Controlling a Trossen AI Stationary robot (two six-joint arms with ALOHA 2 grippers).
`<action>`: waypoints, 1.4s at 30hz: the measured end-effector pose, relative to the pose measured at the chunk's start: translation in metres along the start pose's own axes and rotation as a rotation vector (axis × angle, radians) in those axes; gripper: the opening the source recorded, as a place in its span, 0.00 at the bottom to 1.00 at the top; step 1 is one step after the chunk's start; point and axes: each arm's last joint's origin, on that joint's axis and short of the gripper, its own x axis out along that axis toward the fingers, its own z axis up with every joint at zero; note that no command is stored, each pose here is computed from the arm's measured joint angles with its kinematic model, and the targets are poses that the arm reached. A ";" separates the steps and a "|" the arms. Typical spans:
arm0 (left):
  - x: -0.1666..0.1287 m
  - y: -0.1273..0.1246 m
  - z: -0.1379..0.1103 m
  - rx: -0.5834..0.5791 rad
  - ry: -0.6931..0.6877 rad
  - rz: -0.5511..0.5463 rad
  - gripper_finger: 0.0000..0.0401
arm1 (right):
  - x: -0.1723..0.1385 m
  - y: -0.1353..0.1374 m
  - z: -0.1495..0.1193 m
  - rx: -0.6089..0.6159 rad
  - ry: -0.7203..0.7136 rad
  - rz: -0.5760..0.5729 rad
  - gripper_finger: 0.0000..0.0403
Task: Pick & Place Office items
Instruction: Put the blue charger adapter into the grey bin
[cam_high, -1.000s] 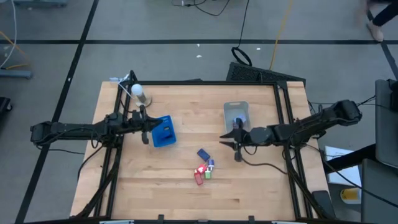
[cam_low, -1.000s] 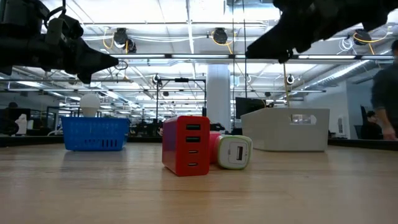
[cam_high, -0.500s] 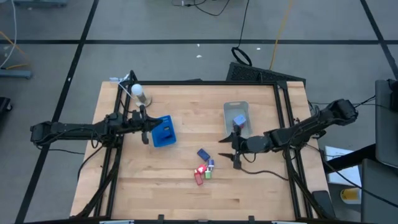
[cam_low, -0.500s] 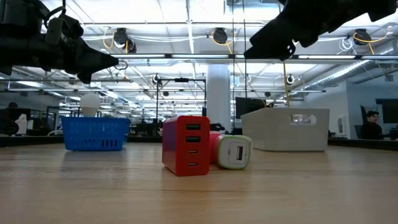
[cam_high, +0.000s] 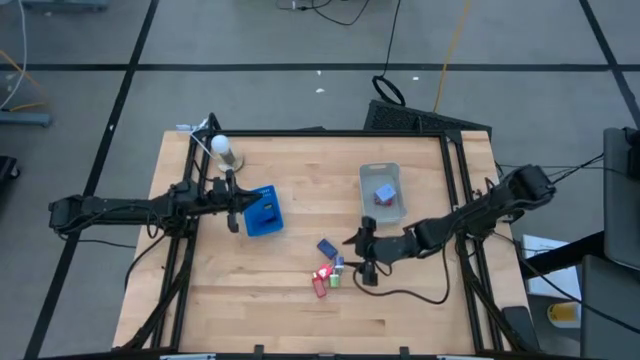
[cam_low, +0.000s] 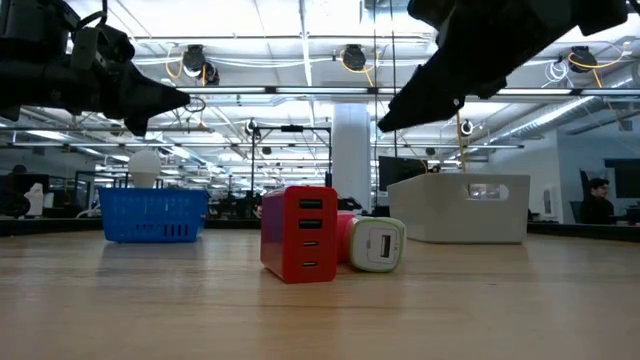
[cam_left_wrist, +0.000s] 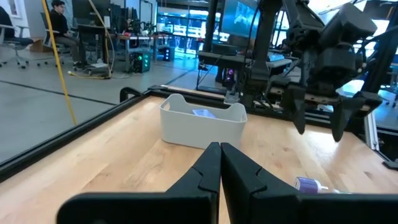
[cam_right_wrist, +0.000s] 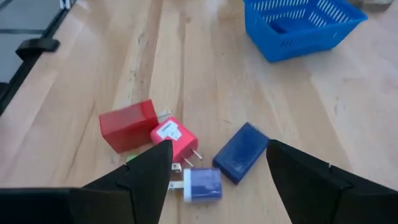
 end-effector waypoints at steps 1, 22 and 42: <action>0.000 0.000 0.000 -0.001 -0.001 0.000 0.02 | 0.003 0.000 -0.002 -0.001 0.009 -0.003 0.64; 0.000 0.000 0.000 0.004 -0.002 -0.002 0.02 | 0.039 0.012 -0.034 -0.091 0.085 0.000 0.64; 0.000 0.000 0.001 -0.005 -0.007 -0.007 0.02 | 0.052 0.005 -0.044 -0.080 0.131 0.022 0.65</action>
